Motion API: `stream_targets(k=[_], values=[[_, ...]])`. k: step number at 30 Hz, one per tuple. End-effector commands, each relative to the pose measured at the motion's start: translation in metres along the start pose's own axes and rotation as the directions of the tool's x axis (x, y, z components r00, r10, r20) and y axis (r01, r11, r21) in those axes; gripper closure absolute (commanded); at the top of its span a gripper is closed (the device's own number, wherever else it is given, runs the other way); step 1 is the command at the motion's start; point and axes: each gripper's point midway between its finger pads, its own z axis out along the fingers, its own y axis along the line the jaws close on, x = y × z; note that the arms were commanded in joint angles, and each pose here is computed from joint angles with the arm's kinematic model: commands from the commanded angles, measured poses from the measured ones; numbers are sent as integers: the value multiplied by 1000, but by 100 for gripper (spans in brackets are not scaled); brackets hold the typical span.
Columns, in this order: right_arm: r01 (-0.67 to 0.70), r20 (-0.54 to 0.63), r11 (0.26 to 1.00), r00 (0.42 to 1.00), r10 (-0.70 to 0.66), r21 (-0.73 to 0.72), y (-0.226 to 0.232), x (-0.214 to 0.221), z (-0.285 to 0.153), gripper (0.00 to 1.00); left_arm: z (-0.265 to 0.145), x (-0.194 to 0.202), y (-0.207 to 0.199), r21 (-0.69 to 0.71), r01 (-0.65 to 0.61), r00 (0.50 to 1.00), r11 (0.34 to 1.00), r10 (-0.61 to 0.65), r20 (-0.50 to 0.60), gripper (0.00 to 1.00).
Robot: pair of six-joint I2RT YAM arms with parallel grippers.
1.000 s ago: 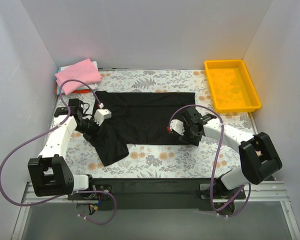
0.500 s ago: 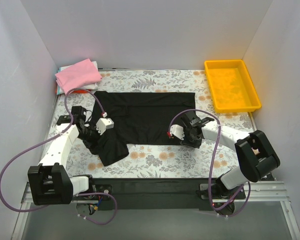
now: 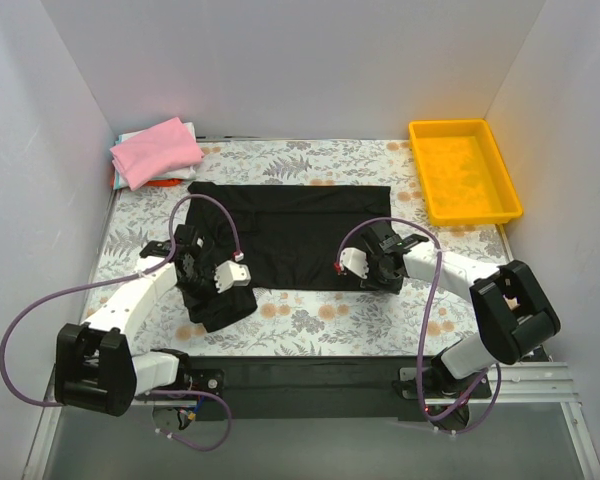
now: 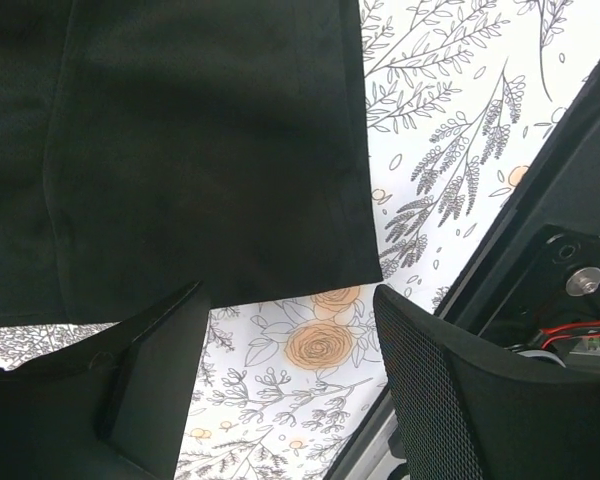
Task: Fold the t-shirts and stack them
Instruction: Fold the tshirt
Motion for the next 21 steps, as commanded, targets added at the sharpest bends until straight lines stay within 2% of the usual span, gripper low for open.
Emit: stream_targets(k=[1, 5, 10, 15, 16, 18, 20, 21], values=[[-15, 79, 999, 997, 12, 35, -14, -20, -21, 99, -4, -9, 8, -25, -54, 998, 998, 54, 19, 35], [-18, 84, 999, 996, 14, 41, -22, -24, -26, 99, 11, 7, 0, -45, -107, 994, 993, 106, -30, 36], [-25, 81, 999, 996, 23, 26, -24, -24, -27, 99, 25, 12, 20, -168, -120, 992, 978, 112, -59, 37], [-25, 71, 1000, 997, 24, 13, -23, -23, -24, 99, 40, 20, 20, -157, -119, 990, 980, 106, -90, 38], [-26, 70, 1000, 997, 25, 14, -24, -22, -24, 99, 44, 23, 19, -149, -128, 988, 980, 113, -108, 43], [-31, 72, 999, 997, 30, 14, -25, -22, -25, 99, 49, 30, 11, -123, -124, 986, 985, 108, -130, 64], [-29, 78, 1000, 997, 28, 8, -23, -22, -26, 99, 45, 30, 7, -111, -121, 986, 986, 107, -128, 80], [-29, 75, 1000, 997, 28, 5, -22, -21, -26, 99, 45, 29, 7, -115, -126, 986, 985, 111, -125, 80]])
